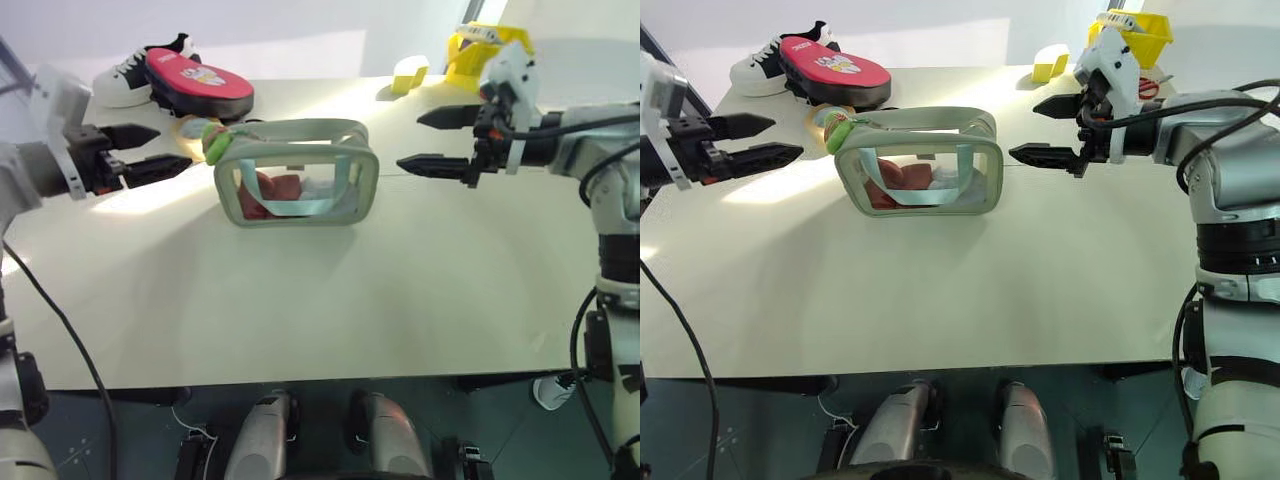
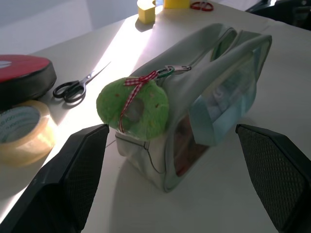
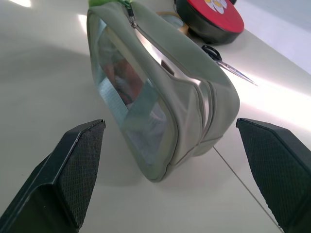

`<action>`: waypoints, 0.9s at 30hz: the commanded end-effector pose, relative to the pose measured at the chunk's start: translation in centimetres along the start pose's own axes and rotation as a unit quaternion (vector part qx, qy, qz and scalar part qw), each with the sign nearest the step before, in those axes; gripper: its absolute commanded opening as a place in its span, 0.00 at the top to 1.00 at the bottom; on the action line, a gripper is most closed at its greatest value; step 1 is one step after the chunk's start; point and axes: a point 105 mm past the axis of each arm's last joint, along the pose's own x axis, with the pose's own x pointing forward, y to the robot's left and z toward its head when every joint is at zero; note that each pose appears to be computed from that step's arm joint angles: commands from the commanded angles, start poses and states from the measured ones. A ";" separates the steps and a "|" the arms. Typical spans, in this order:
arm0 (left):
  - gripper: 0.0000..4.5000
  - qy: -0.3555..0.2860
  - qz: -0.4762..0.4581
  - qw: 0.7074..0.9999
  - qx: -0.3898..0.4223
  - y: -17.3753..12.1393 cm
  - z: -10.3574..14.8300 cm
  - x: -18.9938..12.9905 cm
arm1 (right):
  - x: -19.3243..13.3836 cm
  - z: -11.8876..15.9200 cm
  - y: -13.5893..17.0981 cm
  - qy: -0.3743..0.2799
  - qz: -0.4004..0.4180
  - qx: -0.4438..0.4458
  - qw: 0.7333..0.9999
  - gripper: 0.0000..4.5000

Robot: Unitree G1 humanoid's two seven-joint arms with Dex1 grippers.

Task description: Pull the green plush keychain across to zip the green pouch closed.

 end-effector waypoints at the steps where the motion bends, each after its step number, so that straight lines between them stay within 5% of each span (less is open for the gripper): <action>1: 0.01 -0.026 0.015 0.999 0.019 0.8 1.6 -0.4 | 0.3 1.1 -0.3 -0.015 -0.009 -0.026 1.000 0.00; 20: 0.01 -0.038 0.028 0.999 0.026 0.9 1.5 0.4 | 5.8 -1.7 -1.2 0.008 -0.015 -0.052 0.998 0.00; 23: 0.00 -0.031 0.032 0.999 0.026 0.9 0.9 0.3 | 6.6 -1.0 -0.9 -0.008 -0.002 -0.050 0.999 0.18; 27: 0.00 -0.034 0.048 0.998 0.015 1.4 0.5 0.1 | 6.4 -0.5 -0.2 -0.013 0.017 -0.052 0.998 0.61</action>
